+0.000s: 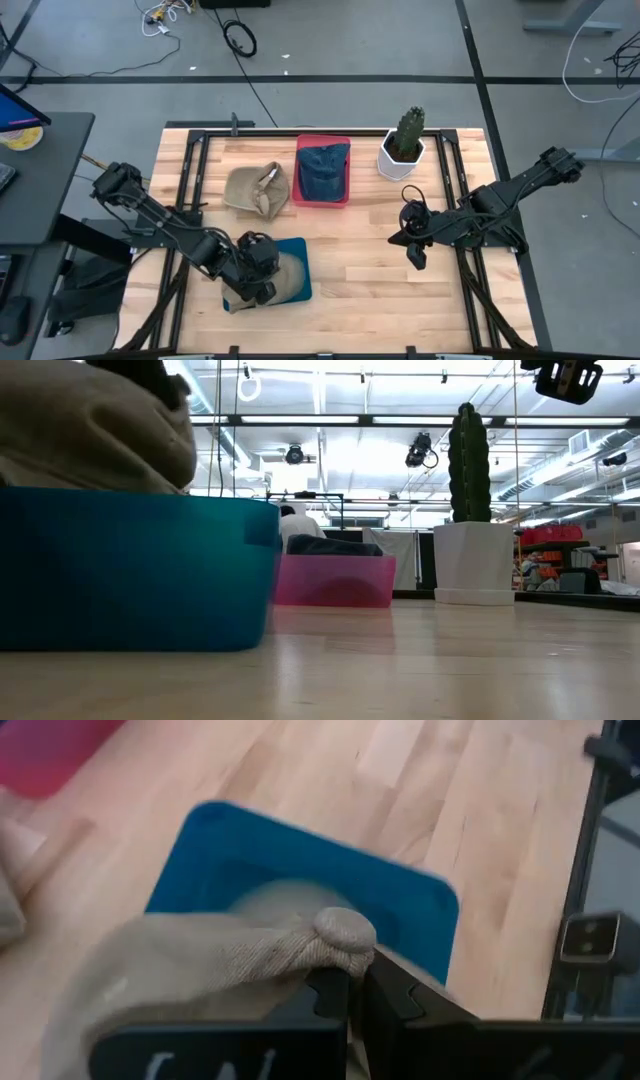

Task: Pick & Place hat
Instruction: Put the bottom right brown cap into the blue bin

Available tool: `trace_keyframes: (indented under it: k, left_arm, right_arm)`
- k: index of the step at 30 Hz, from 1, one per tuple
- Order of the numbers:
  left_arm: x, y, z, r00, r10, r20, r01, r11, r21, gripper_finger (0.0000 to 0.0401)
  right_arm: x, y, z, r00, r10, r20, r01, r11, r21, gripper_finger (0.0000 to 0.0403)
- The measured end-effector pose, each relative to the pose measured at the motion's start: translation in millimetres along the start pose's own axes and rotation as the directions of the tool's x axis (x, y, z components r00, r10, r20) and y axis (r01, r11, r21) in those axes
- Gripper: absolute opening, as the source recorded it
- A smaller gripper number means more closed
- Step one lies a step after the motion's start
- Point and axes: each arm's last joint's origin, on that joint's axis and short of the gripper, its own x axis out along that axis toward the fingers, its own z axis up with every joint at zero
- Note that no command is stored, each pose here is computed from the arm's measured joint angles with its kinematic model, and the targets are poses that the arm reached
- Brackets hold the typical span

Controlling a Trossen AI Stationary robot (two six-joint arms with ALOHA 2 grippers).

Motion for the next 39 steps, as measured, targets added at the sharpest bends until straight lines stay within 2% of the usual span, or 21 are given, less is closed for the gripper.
trace_keyframes:
  k: [11, 22, 27, 29, 33, 39]
  left_arm:
    - [-5.1, 10.3, -27.7, 0.979, 0.118, -0.163, -0.113, 0.993, 0.043, 0.0011]
    - [-2.4, 7.6, -30.2, 0.976, 0.093, -0.195, -0.087, 0.995, 0.039, 0.0011]
    - [8.1, 12.4, -41.5, 0.958, 0.086, -0.274, -0.077, 0.996, 0.042, 0.0009]
    - [14.6, 14.4, -47.2, 0.953, 0.055, -0.297, -0.058, 0.998, 0.000, 0.0009]
    - [21.3, 22.1, -54.7, 0.944, 0.080, -0.321, -0.105, 0.993, -0.060, 0.0012]
    - [28.7, 30.8, -63.9, 0.938, 0.108, -0.330, -0.135, 0.989, -0.061, 0.0009]
  right_arm:
    - [0.0, 0.0, 0.0, 1.000, 0.000, 0.000, 0.000, 1.000, -0.002, 0.0000]
    - [0.5, -1.2, 1.4, 1.000, -0.006, 0.004, 0.006, 1.000, -0.011, 0.0000]
    - [0.5, -1.3, 1.3, 1.000, -0.007, 0.003, 0.007, 1.000, -0.011, 0.0000]
    - [0.5, -1.3, 1.3, 1.000, -0.007, 0.003, 0.007, 1.000, -0.011, 0.0000]
    - [0.5, -1.3, 1.3, 1.000, -0.007, 0.003, 0.007, 1.000, -0.007, 0.0000]
    - [0.5, -1.2, 1.4, 1.000, -0.006, 0.004, 0.006, 1.000, -0.001, 0.0000]
